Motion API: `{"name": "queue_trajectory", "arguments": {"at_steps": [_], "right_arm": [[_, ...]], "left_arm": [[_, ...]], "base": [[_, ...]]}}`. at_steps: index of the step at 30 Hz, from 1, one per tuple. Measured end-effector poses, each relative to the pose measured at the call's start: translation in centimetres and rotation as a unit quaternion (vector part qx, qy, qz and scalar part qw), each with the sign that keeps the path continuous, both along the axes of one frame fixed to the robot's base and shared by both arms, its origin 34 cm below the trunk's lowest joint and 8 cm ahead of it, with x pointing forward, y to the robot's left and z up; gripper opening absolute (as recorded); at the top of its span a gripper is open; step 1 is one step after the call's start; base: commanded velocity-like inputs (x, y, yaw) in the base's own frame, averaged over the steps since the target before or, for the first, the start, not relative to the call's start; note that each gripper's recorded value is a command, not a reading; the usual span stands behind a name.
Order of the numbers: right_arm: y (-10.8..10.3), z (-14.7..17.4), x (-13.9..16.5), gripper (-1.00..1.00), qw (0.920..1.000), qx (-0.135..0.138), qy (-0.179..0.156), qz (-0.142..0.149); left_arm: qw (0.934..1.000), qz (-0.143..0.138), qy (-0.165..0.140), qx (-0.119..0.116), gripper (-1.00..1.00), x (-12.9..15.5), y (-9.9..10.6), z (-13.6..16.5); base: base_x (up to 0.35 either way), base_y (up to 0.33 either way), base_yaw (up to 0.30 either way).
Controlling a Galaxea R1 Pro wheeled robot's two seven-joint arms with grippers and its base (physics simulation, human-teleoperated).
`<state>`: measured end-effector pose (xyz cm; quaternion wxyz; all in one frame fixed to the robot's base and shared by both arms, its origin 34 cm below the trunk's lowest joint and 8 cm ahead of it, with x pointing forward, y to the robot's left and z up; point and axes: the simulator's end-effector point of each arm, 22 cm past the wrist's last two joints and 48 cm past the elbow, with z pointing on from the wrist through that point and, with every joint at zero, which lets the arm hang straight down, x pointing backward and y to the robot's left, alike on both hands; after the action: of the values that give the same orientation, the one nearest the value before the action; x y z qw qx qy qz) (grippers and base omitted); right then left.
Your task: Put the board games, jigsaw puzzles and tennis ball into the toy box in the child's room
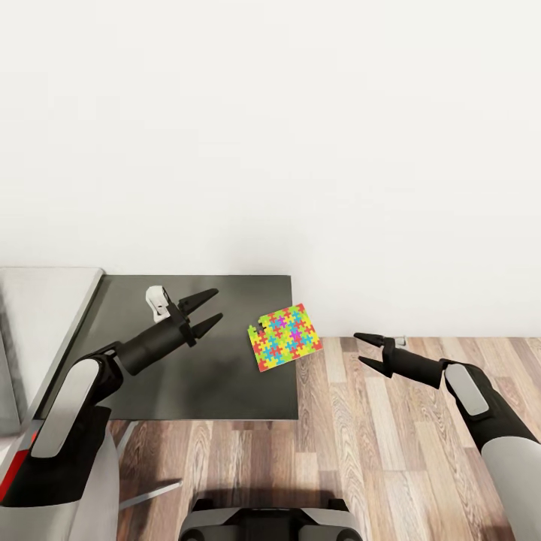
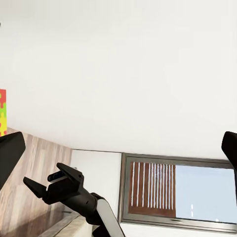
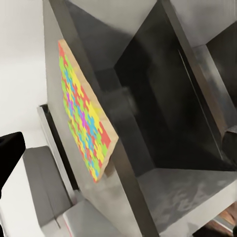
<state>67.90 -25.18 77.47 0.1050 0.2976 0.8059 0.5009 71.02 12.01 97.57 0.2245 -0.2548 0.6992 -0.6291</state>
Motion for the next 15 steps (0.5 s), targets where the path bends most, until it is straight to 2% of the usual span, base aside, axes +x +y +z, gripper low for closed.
{"name": "queue_trajectory", "arguments": {"at_steps": [6,15], "right_arm": [[-0.24,-0.53,0.00,1.00,0.9999,-0.014,0.003,-0.001],[-0.42,-0.65,0.07,1.00,0.9997,-0.022,0.003,-0.002]], "left_arm": [[1.0000,-0.001,-0.001,-0.001,1.00,0.04,-0.08,0.13],[1.0000,-0.001,-0.004,-0.001,1.00,0.07,-0.13,0.40]], "base": [[0.000,0.000,0.099],[0.000,0.000,0.218]]}}
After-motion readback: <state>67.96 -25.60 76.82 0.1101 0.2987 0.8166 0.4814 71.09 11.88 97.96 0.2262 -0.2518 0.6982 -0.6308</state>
